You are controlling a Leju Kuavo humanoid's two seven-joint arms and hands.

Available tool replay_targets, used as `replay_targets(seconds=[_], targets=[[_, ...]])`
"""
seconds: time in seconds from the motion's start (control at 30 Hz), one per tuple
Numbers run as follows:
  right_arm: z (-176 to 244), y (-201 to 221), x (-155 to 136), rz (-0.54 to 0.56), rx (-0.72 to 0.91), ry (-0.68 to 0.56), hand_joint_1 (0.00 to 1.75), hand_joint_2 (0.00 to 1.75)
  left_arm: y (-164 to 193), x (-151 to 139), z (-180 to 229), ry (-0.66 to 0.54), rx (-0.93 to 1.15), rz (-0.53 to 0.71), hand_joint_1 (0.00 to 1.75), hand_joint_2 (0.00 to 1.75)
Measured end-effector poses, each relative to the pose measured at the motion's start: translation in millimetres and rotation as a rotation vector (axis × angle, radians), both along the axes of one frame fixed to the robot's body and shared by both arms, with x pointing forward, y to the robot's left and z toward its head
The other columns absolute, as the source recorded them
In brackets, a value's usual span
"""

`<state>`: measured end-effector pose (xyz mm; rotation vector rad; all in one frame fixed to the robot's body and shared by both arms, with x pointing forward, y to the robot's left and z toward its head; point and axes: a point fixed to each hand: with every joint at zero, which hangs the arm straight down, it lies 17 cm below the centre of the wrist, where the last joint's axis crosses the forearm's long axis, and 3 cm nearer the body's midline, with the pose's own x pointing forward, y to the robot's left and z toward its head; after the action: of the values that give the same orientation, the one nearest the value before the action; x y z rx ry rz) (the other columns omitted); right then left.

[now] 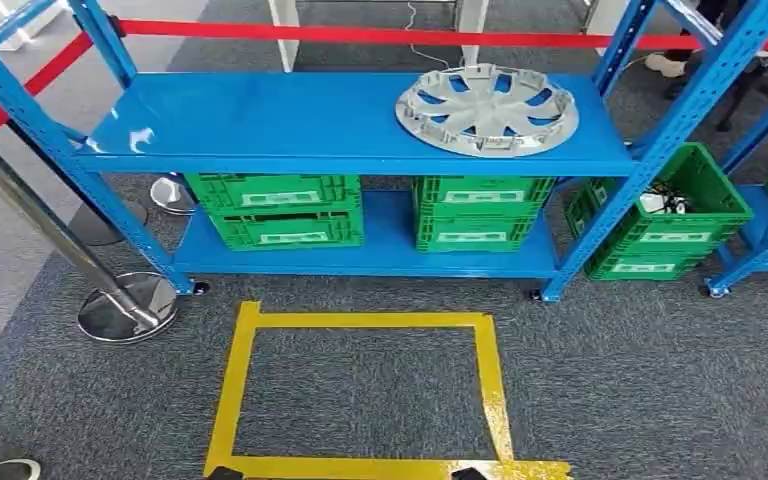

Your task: Take the parts from the cabinet and place them on the table.

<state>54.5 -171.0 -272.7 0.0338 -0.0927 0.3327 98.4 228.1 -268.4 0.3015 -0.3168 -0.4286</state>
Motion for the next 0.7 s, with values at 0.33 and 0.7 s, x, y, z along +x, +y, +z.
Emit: replay_targets(seconds=[0.33,0.7], targets=[[0,-1,7,-0.005,-0.001,-0.033,0.00,1.75,-3,-1,0,0.009,-0.011,-0.009,0.00,0.00],[0,-2,8,0.005,-0.007,-0.039,0.00,0.00,-6,-4,-1,0.022,-0.018,-0.009,0.00,0.00]])
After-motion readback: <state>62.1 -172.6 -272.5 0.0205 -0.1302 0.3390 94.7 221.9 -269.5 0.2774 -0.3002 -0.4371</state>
